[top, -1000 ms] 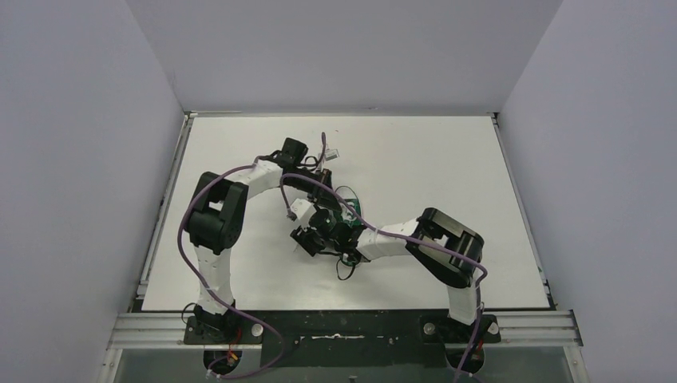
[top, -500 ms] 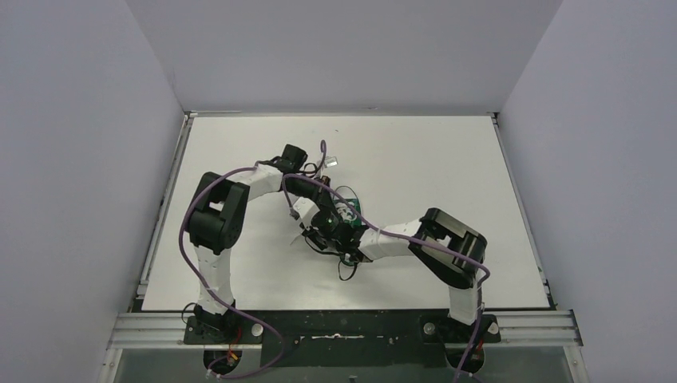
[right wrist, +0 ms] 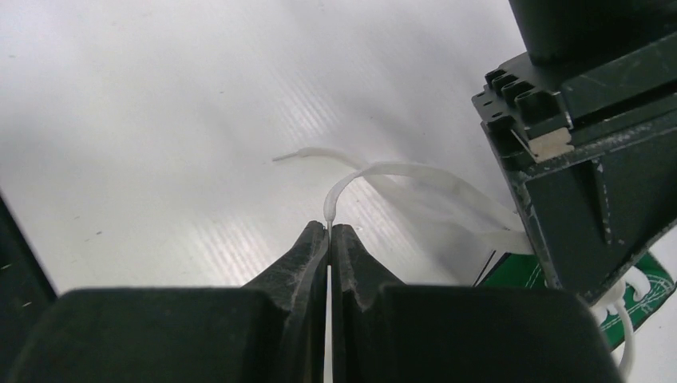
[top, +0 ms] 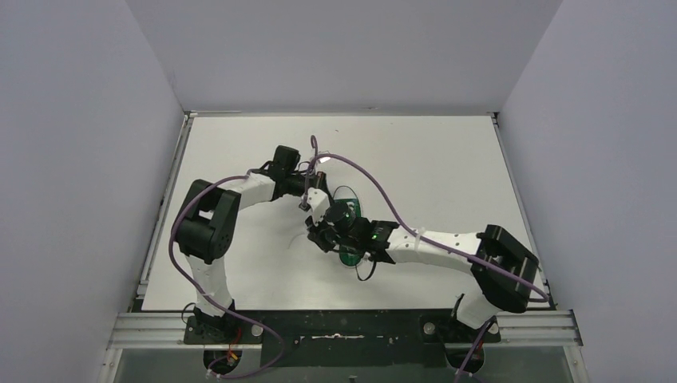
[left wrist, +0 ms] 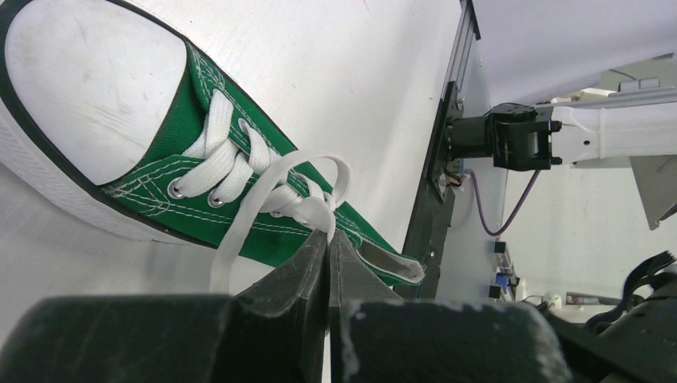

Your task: Tie the shoes

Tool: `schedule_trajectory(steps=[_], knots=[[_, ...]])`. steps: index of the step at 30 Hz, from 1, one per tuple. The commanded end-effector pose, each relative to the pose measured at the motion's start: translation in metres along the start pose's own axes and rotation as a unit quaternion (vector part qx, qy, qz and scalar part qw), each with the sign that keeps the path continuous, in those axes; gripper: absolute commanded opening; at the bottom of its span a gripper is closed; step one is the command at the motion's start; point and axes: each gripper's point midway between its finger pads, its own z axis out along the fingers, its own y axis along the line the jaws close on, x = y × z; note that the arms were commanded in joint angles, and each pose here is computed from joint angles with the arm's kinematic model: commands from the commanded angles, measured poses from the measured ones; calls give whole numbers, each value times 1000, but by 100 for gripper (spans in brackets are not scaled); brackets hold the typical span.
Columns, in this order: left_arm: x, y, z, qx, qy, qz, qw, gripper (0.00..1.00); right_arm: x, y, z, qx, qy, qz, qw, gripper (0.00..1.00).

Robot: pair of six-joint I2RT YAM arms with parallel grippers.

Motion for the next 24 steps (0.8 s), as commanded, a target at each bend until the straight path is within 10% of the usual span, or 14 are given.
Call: schedule_trajectory(steps=[1,11,24], knots=[[-31,-30,-5,23,-65,22,997,0,-11,9,-43,-38,46,92,994,0],[-51,-39,7,15,-146,-39,988,0,41,-43,-181,61,234,295,924,0],[-44,-21,11,-32,-142,-69,987,0,138,-129,-196,168,429,391,797,0]])
